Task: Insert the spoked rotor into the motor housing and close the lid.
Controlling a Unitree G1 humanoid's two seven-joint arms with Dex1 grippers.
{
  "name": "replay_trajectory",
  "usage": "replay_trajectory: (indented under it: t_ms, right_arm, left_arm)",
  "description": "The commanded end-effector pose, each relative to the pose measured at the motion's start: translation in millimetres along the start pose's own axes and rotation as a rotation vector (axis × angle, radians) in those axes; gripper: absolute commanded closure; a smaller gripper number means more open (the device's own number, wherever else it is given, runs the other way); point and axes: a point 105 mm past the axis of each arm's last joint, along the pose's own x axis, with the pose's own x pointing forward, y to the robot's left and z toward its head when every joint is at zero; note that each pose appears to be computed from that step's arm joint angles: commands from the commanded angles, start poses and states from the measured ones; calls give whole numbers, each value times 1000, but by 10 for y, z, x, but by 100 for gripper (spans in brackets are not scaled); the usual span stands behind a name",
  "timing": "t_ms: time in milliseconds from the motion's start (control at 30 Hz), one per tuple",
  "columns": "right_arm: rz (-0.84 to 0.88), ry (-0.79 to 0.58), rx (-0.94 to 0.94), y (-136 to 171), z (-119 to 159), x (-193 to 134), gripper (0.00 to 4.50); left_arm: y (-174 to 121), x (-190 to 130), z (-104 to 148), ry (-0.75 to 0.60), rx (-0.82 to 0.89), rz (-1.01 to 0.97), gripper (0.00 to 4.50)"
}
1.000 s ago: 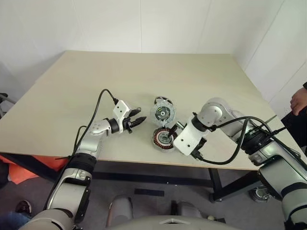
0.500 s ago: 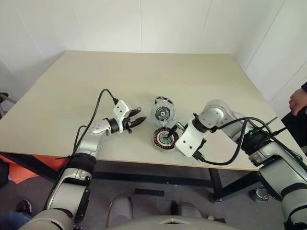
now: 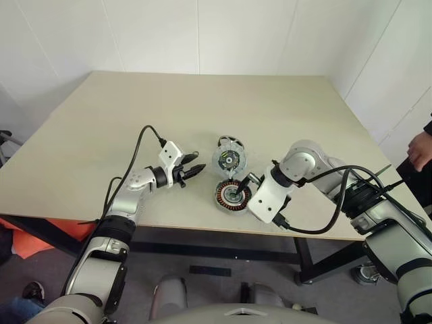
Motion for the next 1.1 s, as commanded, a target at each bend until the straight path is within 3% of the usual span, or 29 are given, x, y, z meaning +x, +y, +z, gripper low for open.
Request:
replay_trajectory:
  t_ms: [33,600,1100]
  right_arm:
    - [-41,24,-37,-83,-4,-137,3]
    - [-50,13,-76,-395,142,-57,3]
    - [-17,13,-72,-398,211,86,3]
  left_arm:
    - [22,-3,122,-31,37,6,236]
    - [25,-117,93,-25,28,47,236]
    - [9,-110,96,-21,24,49,236]
